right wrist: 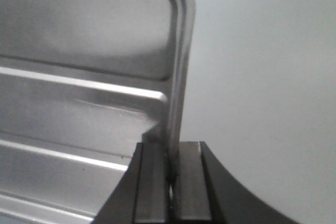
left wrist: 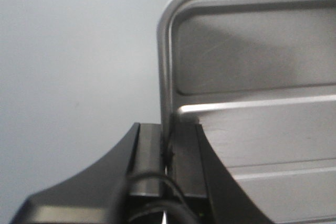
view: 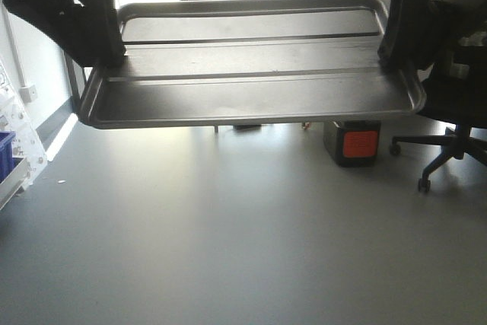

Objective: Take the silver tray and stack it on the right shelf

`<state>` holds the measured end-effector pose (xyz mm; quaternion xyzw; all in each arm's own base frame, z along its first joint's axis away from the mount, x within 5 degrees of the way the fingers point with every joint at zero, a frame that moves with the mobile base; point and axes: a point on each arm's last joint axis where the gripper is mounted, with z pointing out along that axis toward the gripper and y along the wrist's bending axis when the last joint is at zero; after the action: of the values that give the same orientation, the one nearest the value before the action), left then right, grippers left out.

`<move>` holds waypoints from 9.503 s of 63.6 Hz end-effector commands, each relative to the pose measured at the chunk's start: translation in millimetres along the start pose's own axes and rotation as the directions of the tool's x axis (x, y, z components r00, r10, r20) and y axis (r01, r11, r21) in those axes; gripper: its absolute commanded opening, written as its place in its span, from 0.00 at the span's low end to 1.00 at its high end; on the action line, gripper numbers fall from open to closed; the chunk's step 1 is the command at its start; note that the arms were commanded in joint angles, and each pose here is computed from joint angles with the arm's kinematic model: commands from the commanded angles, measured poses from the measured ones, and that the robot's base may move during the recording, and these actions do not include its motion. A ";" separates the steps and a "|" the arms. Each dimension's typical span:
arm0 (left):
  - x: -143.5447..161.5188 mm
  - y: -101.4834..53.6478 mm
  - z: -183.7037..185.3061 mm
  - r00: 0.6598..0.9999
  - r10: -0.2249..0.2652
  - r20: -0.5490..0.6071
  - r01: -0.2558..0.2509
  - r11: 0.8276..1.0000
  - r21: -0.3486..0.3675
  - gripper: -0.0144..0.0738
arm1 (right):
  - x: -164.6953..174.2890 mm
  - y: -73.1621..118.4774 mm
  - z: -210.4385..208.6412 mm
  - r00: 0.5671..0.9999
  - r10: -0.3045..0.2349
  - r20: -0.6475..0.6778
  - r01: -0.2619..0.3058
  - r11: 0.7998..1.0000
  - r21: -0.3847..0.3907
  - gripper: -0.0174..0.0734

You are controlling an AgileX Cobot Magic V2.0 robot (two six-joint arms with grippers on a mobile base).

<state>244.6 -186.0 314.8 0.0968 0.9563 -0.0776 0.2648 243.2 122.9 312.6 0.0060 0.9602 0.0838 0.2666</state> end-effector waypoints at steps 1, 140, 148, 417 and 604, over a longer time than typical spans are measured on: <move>-8.2 1.4 -18.0 0.997 0.034 0.073 -0.034 0.999 -0.002 0.06 | -10.7 -0.7 -17.8 0.994 -0.030 0.107 0.032 0.999 -0.013 0.26; -8.1 -2.5 4.0 0.999 0.047 0.025 -0.046 0.999 -0.025 0.06 | -10.6 -0.7 -17.8 0.994 -0.030 0.106 0.032 0.999 -0.013 0.26; -7.9 -2.8 6.1 0.999 0.048 0.020 -0.047 0.999 -0.027 0.06 | -10.6 -0.7 -17.8 0.994 -0.030 0.107 0.032 0.999 -0.013 0.26; -61.6 5.0 121.6 0.997 -0.017 0.074 0.019 1.000 -0.025 0.36 | -95.7 -15.0 89.2 0.992 -0.115 0.050 0.106 0.982 0.158 0.69; 147.6 69.7 -91.5 0.585 0.181 0.790 -0.463 0.875 0.143 0.05 | 129.7 -88.3 -82.3 0.598 -0.061 0.799 0.244 0.964 -0.109 0.25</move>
<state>93.6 -78.3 289.3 0.2728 0.7413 -0.2043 0.5782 92.4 28.6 285.5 -0.0575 0.7611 0.1417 0.6304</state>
